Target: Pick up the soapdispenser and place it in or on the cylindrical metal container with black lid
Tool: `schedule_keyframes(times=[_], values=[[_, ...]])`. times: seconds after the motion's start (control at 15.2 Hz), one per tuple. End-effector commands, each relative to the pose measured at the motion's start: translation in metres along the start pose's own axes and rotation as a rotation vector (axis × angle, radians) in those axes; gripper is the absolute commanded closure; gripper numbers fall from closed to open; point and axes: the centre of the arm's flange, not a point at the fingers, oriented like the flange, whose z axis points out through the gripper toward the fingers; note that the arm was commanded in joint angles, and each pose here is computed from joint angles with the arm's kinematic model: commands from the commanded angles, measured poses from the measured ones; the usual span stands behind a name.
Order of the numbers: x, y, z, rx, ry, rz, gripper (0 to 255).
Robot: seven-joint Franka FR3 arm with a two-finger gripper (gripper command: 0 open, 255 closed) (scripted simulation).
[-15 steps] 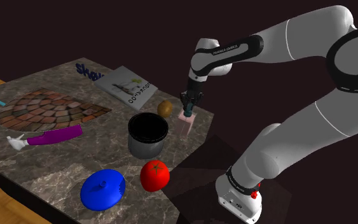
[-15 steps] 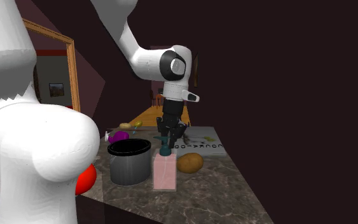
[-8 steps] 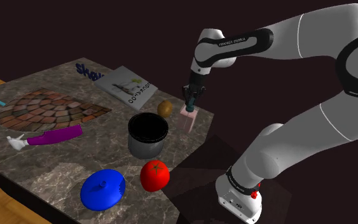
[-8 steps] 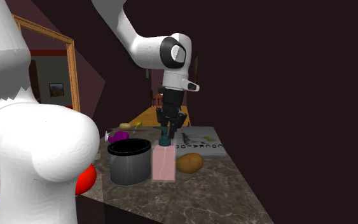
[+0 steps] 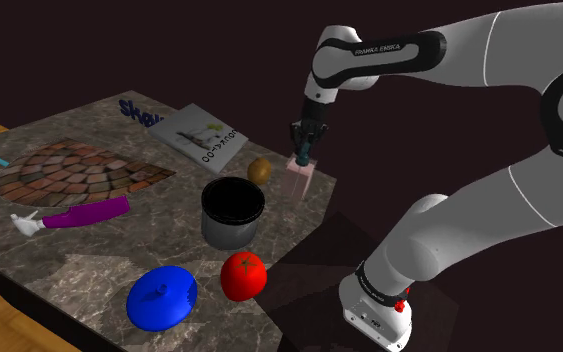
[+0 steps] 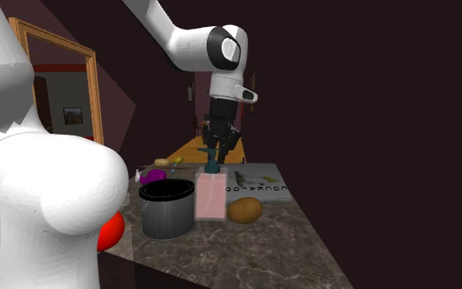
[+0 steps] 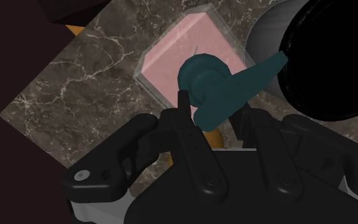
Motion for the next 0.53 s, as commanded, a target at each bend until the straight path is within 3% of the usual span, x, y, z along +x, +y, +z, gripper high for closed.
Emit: schedule_keyframes(times=[0.0, 0.46], values=[[-0.001, -0.001, -0.011, 0.0, 0.0, 0.0, 255], [-0.006, -0.004, -0.047, 0.0, 0.0, 0.0, 255]])
